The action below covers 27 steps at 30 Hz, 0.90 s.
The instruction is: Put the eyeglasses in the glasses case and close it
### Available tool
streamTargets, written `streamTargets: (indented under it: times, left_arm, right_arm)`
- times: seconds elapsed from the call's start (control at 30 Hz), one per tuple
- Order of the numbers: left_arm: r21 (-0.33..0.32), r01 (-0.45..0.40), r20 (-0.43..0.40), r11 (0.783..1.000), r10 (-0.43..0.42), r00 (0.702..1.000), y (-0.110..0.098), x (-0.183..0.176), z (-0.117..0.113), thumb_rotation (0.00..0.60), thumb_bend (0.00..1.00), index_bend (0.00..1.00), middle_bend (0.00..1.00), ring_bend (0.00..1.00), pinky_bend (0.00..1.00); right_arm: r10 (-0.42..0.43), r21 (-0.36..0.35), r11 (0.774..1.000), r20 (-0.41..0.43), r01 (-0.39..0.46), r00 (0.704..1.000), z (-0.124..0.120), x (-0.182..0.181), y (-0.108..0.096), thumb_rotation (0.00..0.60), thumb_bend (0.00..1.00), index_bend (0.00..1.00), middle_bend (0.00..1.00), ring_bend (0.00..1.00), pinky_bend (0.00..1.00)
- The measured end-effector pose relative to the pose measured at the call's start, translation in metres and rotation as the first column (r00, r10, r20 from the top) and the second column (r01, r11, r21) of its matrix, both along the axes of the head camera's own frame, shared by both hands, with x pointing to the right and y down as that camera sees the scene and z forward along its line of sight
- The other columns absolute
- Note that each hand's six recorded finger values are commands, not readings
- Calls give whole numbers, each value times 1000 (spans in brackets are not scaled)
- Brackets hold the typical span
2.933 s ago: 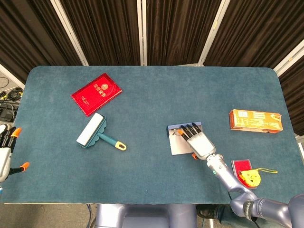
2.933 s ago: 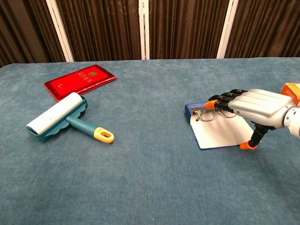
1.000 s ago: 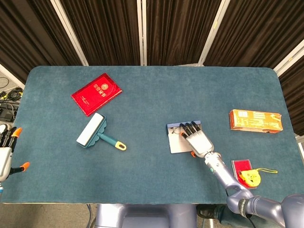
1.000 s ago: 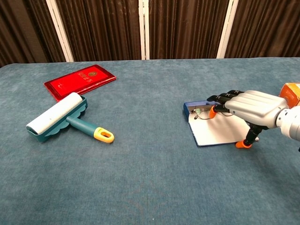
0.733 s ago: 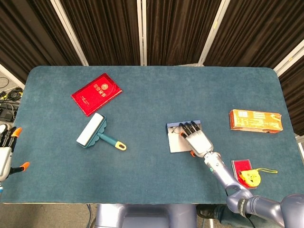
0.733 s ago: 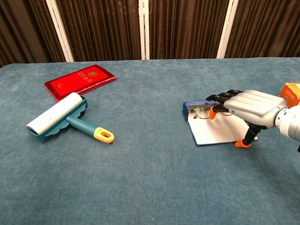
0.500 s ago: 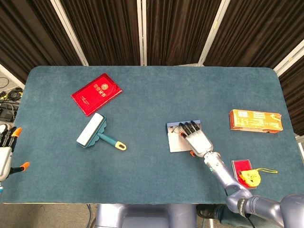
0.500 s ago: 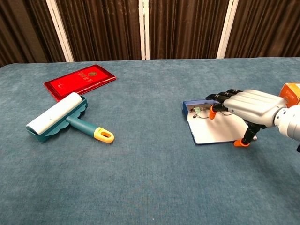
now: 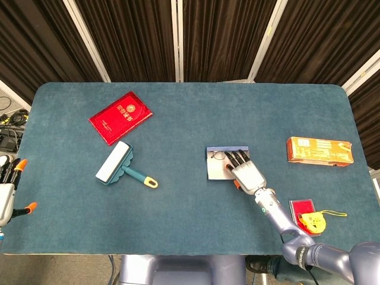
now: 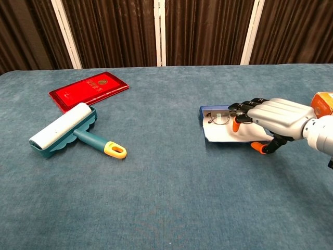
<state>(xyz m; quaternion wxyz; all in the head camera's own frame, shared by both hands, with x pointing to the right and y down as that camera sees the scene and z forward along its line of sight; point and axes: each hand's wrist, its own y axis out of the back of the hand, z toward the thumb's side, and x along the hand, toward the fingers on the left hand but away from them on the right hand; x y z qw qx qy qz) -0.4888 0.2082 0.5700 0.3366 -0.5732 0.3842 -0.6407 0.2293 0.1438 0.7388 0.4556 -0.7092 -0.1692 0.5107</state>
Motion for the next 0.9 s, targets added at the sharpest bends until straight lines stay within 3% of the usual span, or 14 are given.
streamTargets:
  times: [0.17,0.33,0.57,0.9]
  left_arm:
    - [-3,-1,1,1000,1,1000,0,0,1,600,0,0,0,0,0]
    - [-1,1,1,1000,-1,1000,0,0,0,600,0,0,0,0,0]
    - [-2,2,-2,1000,-2,1000,0,0,0,600,0,0,0,0,0]
    - [-9,1,-4,1000,-1,1000,0,0,2,600,0,0,0,0,0]
  right_arm:
    - [8,12,1000,13,-8,1000,0,-3,-3,600,391,381,3,0,0]
    - [15,29,999,29,-16,999,-1,-5,-7,600,447,483,23,0,0]
    - [-9,49,999,47,6,999,-7,-4,-5,600,454,619,60,0,0]
    - [-155,42,987,40,154,987,-35,11,16,600,488,658,69,0,0]
